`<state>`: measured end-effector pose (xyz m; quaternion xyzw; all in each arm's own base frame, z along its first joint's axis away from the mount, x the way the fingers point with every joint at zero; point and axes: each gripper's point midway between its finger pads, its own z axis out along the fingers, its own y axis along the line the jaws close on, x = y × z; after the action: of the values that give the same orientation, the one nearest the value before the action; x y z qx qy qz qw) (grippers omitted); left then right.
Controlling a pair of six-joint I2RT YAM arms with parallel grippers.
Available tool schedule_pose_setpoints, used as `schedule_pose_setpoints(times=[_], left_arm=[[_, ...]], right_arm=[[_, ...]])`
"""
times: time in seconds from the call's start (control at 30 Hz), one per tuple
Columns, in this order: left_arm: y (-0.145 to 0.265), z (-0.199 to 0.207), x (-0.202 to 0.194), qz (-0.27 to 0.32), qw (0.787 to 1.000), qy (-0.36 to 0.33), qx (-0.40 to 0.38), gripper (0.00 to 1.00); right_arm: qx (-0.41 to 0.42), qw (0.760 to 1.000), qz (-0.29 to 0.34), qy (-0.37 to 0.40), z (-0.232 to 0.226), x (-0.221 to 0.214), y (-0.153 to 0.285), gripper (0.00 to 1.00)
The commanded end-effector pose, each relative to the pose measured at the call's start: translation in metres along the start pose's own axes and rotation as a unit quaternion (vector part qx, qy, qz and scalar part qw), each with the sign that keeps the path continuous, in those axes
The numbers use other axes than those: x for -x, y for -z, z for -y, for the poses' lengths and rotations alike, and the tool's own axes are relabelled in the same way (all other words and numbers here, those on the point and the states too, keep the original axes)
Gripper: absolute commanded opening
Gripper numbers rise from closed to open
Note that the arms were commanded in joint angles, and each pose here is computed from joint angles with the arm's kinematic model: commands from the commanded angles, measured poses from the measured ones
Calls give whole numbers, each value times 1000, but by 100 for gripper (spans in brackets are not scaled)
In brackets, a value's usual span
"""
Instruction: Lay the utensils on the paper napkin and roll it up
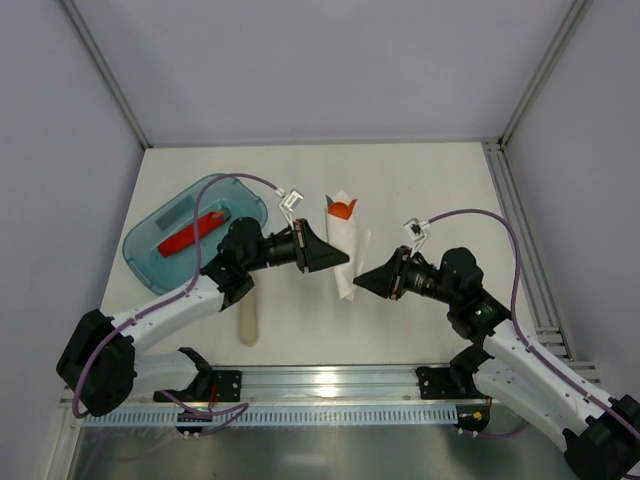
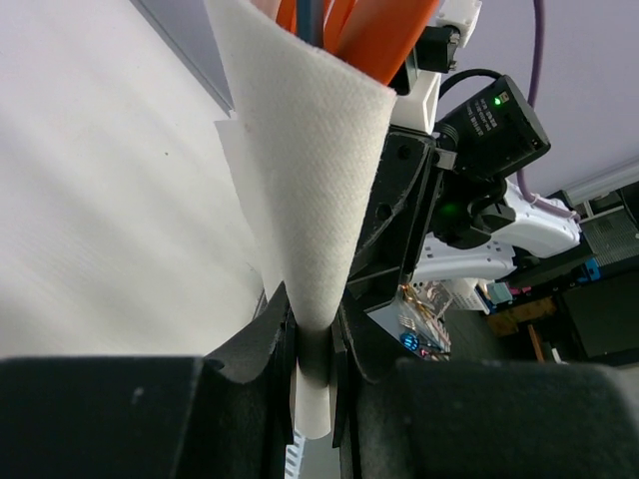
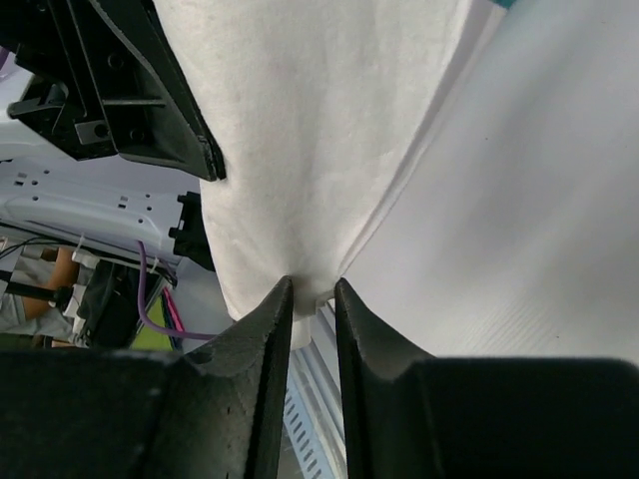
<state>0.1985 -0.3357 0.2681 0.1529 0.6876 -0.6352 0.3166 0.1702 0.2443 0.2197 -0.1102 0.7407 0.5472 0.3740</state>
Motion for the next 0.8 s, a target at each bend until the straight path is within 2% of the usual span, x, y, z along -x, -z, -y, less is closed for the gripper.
schedule_pose_setpoints(times=[0.0,0.13,0.23,0.4,0.57,0.77], left_arm=[[6,45,22,31,997,-35,-68,0],[9,49,22,32,996,-36,-70,0],[9,47,21,28,997,-39,-61,0],[9,31,19,21,999,-45,-19,0],[8,20,18,19,999,-49,8,0],[8,12,19,16,998,-52,29,0]], right_arm=[[61,997,30,25,-25,11,3,24],[99,993,47,39,-38,11,11,24],[96,993,56,44,-40,15,13,27],[19,997,52,62,-27,23,19,34],[-58,997,33,48,-11,22,28,36],[-64,995,50,52,-27,40,37,39]])
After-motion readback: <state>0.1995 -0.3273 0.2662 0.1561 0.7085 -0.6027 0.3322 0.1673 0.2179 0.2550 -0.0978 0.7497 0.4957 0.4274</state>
